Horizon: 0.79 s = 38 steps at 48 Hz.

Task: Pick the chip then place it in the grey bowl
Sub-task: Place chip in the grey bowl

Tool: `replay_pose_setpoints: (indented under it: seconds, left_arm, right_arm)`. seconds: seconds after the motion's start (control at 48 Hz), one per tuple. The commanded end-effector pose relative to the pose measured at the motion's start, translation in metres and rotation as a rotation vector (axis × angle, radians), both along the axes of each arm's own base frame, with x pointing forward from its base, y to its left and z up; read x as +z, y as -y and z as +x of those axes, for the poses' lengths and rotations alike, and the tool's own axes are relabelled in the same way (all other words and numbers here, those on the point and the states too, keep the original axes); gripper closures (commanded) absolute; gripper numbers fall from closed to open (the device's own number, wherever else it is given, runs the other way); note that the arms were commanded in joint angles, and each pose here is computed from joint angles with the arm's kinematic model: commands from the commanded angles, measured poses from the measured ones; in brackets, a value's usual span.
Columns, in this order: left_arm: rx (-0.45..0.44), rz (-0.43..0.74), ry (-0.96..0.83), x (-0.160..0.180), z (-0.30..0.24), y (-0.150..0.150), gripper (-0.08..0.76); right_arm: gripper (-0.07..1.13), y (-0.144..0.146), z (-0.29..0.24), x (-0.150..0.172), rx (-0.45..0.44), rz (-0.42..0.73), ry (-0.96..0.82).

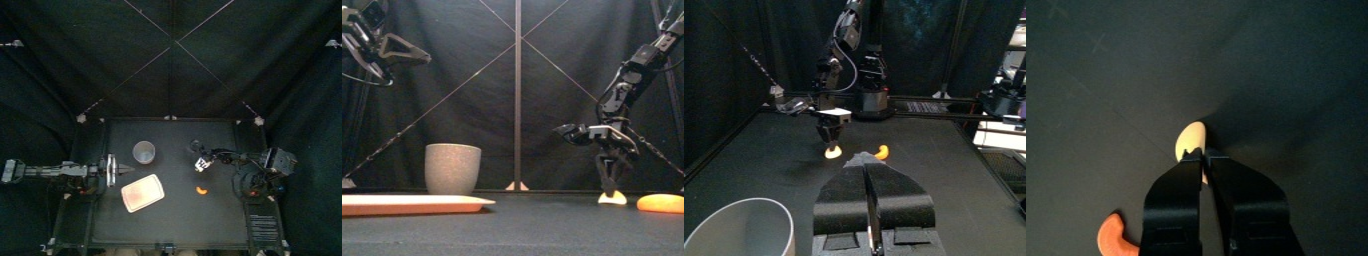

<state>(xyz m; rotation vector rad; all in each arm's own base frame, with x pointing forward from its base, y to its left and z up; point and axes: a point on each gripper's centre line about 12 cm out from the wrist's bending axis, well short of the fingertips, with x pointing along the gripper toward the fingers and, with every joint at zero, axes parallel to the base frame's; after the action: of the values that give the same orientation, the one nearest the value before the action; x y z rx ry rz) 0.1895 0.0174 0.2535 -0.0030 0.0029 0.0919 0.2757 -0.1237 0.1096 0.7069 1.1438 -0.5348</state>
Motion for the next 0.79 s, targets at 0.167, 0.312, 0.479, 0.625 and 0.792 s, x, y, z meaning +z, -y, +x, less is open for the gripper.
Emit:
replay_pose_setpoints:
  seconds: [0.167,0.312,0.479,0.625,0.792]
  left_arm:
    - [0.009,0.002,0.018,0.006,0.001,-0.002,0.698]
    - [0.009,0.000,0.018,0.006,0.001,-0.002,0.698]
    - [0.009,-0.001,0.019,0.005,0.001,-0.002,0.698]
    - [0.009,-0.002,0.016,0.004,0.001,-0.002,0.698]
    - [0.009,-0.002,0.008,0.001,0.000,-0.002,0.696]
  right_arm:
    - [0.65,-0.019,0.065,0.081,0.116,-0.119,0.275]
    - [0.65,-0.022,0.112,0.121,0.141,-0.221,0.487]
    - [0.65,-0.015,0.171,0.139,0.110,-0.355,0.741]
    - [0.65,0.001,0.210,0.131,0.068,-0.425,0.850]
    - [0.64,0.022,0.239,0.104,0.059,-0.454,0.842]
